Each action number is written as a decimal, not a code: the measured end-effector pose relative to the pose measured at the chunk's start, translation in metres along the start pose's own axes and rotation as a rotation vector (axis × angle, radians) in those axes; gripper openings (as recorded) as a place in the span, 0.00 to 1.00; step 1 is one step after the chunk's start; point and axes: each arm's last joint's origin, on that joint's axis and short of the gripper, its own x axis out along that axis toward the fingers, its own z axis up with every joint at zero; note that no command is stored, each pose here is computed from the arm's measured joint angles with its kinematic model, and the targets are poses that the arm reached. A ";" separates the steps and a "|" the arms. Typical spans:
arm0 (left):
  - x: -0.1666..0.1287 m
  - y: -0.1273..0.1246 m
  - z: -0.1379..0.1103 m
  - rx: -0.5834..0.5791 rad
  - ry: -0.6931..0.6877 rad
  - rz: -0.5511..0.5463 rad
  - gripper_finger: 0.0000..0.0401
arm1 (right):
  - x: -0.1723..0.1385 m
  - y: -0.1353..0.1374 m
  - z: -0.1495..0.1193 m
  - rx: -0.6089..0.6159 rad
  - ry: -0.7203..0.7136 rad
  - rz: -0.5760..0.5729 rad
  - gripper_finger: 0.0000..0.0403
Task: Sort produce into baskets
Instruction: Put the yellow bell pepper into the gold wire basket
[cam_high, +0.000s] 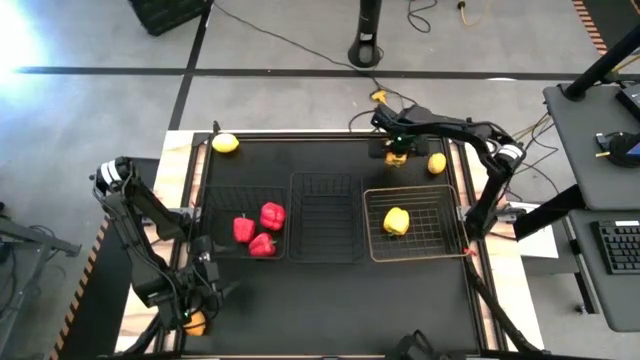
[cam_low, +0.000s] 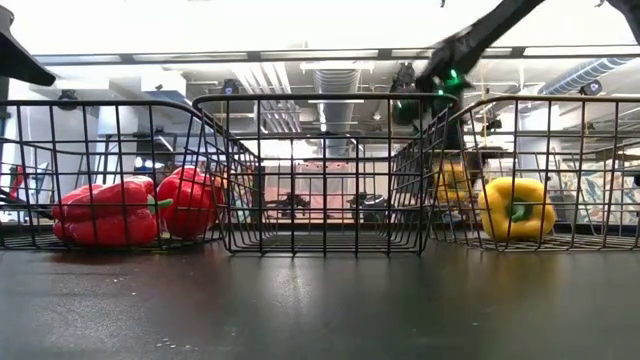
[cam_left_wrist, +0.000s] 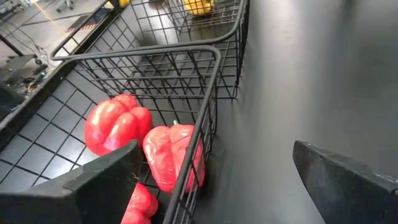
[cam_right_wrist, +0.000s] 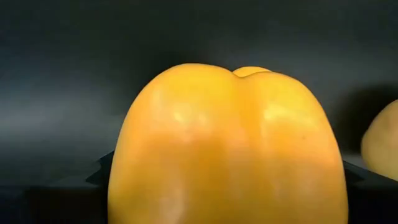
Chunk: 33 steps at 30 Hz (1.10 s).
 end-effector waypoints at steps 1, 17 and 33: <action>0.000 0.000 0.001 -0.002 -0.001 -0.001 0.99 | -0.010 0.006 -0.003 -0.033 -0.007 0.007 0.77; -0.006 -0.019 0.015 -0.057 -0.046 -0.097 0.99 | -0.169 0.047 -0.184 -0.385 -0.080 0.127 0.79; -0.019 -0.034 0.042 -0.089 -0.071 -0.197 0.99 | -0.095 0.011 -0.263 -0.303 -0.058 -0.245 0.79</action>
